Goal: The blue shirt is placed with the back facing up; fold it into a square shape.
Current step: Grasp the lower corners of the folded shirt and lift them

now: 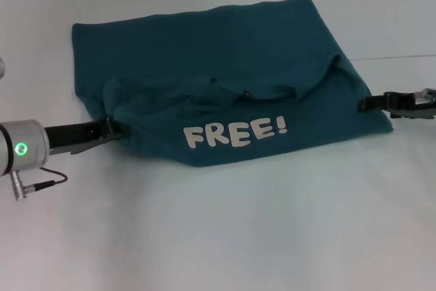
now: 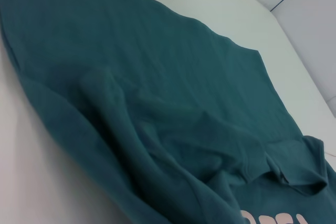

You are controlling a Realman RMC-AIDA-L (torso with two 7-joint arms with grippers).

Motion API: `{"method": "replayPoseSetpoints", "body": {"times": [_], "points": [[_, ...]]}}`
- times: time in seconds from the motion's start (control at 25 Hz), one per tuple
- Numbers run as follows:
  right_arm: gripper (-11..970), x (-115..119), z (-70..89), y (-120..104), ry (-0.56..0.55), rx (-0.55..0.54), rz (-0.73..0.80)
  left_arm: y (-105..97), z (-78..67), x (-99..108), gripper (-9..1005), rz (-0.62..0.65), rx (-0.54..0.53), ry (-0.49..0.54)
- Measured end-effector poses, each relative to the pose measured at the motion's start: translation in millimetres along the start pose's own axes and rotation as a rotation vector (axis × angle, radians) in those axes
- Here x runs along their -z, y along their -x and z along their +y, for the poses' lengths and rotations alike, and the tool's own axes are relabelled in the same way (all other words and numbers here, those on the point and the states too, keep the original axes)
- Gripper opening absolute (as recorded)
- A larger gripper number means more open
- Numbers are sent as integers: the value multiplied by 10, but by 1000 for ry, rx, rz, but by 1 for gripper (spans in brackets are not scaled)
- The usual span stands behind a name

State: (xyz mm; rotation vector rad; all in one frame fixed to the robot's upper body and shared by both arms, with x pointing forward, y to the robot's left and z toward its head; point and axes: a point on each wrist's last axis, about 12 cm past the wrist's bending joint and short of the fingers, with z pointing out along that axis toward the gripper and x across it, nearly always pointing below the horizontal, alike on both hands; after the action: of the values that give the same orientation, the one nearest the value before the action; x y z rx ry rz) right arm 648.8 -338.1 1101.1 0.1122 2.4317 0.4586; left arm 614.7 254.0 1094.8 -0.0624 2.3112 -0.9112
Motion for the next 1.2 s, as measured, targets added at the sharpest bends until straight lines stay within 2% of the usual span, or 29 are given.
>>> {"method": "replayPoseSetpoints", "body": {"times": [0.28,0.68,0.88,1.2], "points": [[874,-157,106,-118,-22,18,-21,-18,10,-19,14,-3,8,6],[856,-146,106,-150,-11,4,-14,-12,11,-23,13,-8,7,9],[659,-127,118,-140,4,3,-8,-24,11,-29,13,-3,11,8],[403,-18,64,-93,19,-15,-9,-22,16,-21,14,-1,17,7]]}}
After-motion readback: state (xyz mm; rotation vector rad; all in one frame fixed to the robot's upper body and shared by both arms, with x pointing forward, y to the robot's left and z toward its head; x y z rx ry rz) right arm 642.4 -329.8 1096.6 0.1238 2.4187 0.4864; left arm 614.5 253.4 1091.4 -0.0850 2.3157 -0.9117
